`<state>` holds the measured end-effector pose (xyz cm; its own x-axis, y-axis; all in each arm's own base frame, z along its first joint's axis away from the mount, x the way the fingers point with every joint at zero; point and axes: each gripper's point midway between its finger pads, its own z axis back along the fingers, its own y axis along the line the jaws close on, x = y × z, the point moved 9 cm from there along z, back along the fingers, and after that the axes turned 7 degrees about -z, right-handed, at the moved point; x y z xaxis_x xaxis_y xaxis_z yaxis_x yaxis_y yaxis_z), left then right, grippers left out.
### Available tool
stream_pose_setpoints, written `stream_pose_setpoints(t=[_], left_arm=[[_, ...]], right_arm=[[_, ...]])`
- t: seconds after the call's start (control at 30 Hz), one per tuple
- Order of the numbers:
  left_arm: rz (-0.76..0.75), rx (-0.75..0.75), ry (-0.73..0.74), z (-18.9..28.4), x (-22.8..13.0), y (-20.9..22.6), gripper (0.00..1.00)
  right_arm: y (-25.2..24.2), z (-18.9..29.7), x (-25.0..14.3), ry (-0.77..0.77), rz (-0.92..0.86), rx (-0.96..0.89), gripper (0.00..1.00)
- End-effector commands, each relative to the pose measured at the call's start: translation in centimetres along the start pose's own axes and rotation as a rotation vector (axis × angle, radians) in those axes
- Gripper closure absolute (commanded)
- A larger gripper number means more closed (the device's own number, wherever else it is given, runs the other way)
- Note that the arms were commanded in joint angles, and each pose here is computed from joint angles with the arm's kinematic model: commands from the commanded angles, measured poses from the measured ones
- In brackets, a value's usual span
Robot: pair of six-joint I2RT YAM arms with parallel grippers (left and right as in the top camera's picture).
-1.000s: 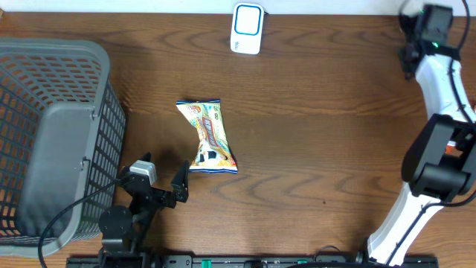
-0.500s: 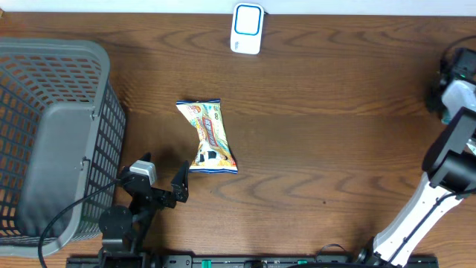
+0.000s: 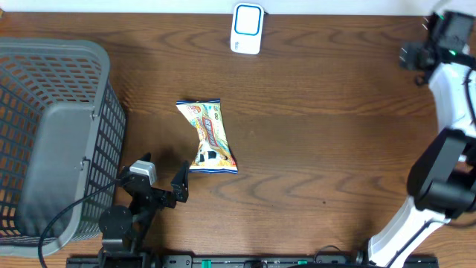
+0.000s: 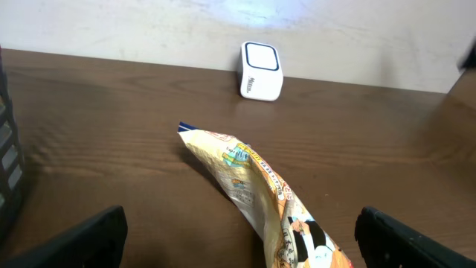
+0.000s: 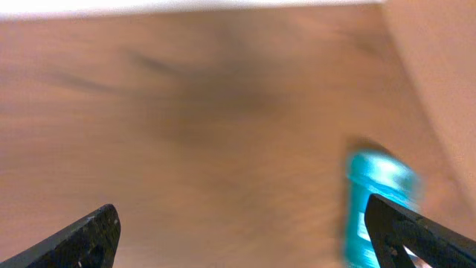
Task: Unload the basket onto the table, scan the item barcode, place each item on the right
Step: 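Carry the teal bottle off the table to the right, then move the right gripper back to the yellow snack bag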
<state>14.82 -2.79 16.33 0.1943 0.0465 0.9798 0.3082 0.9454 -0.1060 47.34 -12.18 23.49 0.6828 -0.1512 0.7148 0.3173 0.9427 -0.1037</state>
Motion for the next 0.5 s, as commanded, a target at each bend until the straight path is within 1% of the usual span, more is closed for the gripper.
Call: stream_pose_setpoints(t=[0.0,0.07,0.17,0.2,0.3,0.4,0.47], left_arm=[[0.018,0.003,0.036,-0.2,-1.0,0.1,0.02],[0.018,0.003,0.036,-0.2,-1.0,0.1,0.02],[0.018,0.003,0.036,-0.2,-1.0,0.1,0.02],[0.018,0.003,0.036,-0.2,-1.0,0.1,0.02],[0.018,0.003,0.036,-0.2,-1.0,0.1,0.02],[0.018,0.003,0.036,-0.2,-1.0,0.1,0.02],[0.018,0.003,0.036,-0.2,-1.0,0.1,0.02]], right_arm=[[7.4,4.8,1.2,-0.018,-0.086,0.368,0.01],[12.0,7.1,0.3,0.048,-0.103,0.512,0.01],[18.0,9.5,-2.2,0.184,-0.111,0.651,0.01],[20.3,10.4,-3.5,0.247,-0.096,0.697,0.01],[25.6,12.9,-7.0,0.368,0.004,0.809,0.01],[30.3,15.1,-11.2,0.455,0.133,0.83,0.01],[32.7,16.2,-13.7,0.484,0.211,0.818,0.01]])
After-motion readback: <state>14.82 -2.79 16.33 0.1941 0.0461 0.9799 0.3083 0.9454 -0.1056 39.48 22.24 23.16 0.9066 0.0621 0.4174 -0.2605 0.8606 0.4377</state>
